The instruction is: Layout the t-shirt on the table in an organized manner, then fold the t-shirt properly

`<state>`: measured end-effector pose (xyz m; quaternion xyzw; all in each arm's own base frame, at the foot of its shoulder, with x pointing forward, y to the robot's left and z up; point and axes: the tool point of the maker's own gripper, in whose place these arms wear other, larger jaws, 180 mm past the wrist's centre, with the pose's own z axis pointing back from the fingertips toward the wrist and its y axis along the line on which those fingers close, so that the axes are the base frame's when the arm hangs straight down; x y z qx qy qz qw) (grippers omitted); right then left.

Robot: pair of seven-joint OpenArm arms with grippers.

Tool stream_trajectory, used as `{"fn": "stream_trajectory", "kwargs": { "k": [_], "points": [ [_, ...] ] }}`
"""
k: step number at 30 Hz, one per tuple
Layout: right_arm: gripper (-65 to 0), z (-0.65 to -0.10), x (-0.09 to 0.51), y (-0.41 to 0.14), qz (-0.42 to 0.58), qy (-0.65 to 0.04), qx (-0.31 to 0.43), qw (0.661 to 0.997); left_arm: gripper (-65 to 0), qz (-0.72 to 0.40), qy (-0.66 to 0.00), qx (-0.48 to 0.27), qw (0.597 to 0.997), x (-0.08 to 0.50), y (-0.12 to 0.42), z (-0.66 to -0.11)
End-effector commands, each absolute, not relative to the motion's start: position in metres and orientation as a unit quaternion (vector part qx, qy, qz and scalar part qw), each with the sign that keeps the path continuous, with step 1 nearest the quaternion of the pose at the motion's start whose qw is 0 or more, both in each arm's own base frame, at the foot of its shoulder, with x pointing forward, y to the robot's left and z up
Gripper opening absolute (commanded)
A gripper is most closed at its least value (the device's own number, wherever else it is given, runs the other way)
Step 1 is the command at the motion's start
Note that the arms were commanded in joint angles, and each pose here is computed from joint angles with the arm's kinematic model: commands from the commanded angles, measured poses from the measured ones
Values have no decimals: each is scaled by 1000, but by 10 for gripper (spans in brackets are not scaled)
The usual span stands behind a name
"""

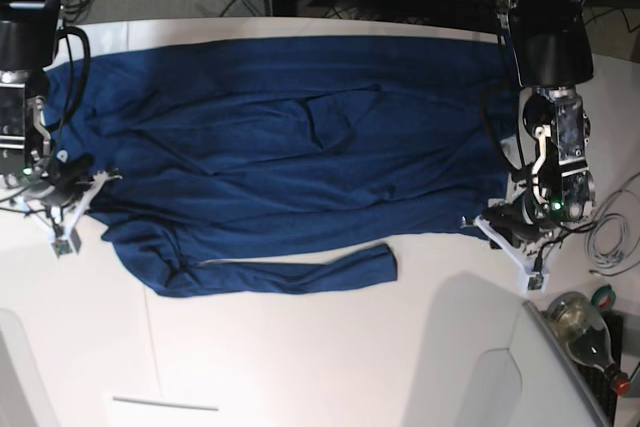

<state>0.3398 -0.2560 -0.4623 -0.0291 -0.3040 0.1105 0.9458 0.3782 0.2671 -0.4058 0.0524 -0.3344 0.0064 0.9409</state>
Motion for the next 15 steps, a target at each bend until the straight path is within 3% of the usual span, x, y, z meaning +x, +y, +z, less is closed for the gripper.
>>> {"fn": "stream_trajectory", "kwargs": {
  "k": [1, 7, 15],
  "points": [
    [-650, -439, 359, -262, 112, -339, -37, 933, -477, 15, -350, 67, 934, 391, 284, -393],
    [-650, -430, 362, -259, 119, -352, -40, 927, -462, 36, -329, 65, 941, 398, 305, -418],
    [-650, -426, 364, -257, 122, -358, -41, 925, -240, 49, -322, 51, 944, 400, 302, -432]
  ]
}}
